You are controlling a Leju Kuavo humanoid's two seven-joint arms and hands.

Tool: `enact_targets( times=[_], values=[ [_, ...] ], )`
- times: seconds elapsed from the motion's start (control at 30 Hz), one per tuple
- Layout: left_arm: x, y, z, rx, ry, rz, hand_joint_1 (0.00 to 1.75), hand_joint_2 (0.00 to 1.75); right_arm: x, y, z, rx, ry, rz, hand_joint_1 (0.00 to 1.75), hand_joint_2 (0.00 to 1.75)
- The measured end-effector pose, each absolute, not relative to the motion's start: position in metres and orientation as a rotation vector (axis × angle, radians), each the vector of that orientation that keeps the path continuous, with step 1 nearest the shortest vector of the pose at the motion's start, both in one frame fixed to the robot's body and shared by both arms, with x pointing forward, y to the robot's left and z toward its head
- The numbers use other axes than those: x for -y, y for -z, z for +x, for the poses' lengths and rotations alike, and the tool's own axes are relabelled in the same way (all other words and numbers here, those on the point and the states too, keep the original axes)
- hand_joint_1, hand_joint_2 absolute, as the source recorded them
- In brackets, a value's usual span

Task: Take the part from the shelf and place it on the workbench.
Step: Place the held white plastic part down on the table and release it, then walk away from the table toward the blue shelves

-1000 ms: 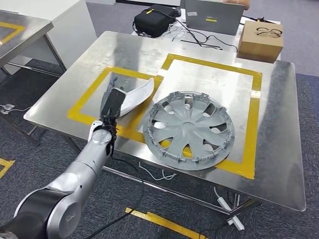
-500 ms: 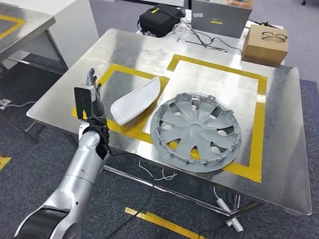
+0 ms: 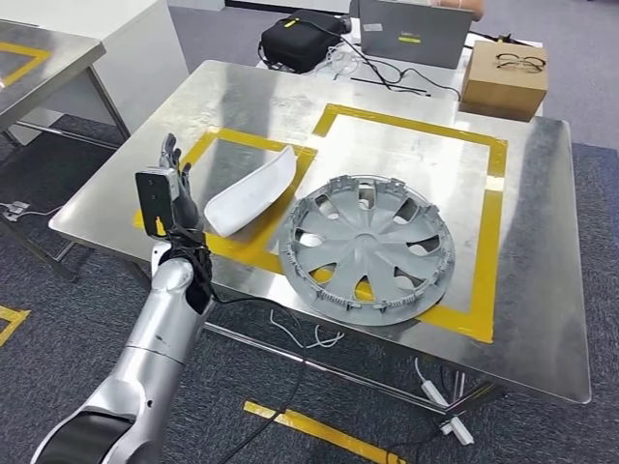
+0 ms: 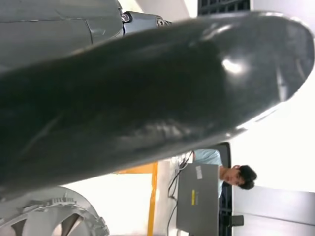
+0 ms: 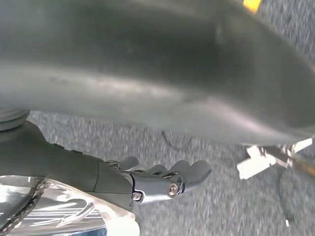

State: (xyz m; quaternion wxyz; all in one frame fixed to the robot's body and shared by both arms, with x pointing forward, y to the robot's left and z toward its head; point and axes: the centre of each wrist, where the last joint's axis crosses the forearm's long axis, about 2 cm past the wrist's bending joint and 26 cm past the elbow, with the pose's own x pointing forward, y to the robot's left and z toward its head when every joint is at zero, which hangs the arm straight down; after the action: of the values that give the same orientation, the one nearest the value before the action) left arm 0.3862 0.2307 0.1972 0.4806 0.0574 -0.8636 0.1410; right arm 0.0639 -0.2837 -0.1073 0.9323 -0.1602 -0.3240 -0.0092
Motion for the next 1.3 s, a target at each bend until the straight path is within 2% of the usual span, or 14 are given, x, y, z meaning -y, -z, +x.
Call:
enact_targets(
  times=[0.17, 0.37, 0.47, 0.67, 0.83, 1.1, 1.3],
  values=[
    [-0.238, -0.188, 0.377, 2.163, -0.237, 0.434, 0.0, 0.0, 0.284, 0.108, 0.061, 0.658, 0.007, -0.322, 0.0, 0.0],
    [-0.242, -0.194, 0.364, 2.315, 0.136, 0.961, 0.0, 0.0, 0.283, 0.108, 0.062, 0.659, -0.018, -0.308, 0.0, 0.0],
    [-0.243, -0.191, 0.36, 2.278, 0.062, 0.898, 0.0, 0.0, 0.283, 0.108, 0.063, 0.659, -0.014, -0.311, 0.0, 0.0],
    [-0.242, -0.179, 0.357, 2.153, -0.206, 0.48, 0.0, 0.0, 0.284, 0.108, 0.058, 0.644, 0.018, -0.326, 0.0, 0.0],
    [-0.242, -0.178, 0.357, 2.13, -0.256, 0.393, 0.0, 0.0, 0.285, 0.108, 0.059, 0.631, 0.049, -0.332, 0.0, 0.0],
    [-0.248, -0.176, 0.356, 2.153, -0.251, 0.501, 0.0, 0.0, 0.285, 0.109, 0.055, 0.572, 0.079, -0.324, 0.0, 0.0],
    [-0.254, -0.172, 0.349, 2.199, -0.084, 0.829, 0.0, 0.0, 0.285, 0.109, 0.054, 0.467, 0.081, -0.296, 0.0, 0.0]
  ],
)
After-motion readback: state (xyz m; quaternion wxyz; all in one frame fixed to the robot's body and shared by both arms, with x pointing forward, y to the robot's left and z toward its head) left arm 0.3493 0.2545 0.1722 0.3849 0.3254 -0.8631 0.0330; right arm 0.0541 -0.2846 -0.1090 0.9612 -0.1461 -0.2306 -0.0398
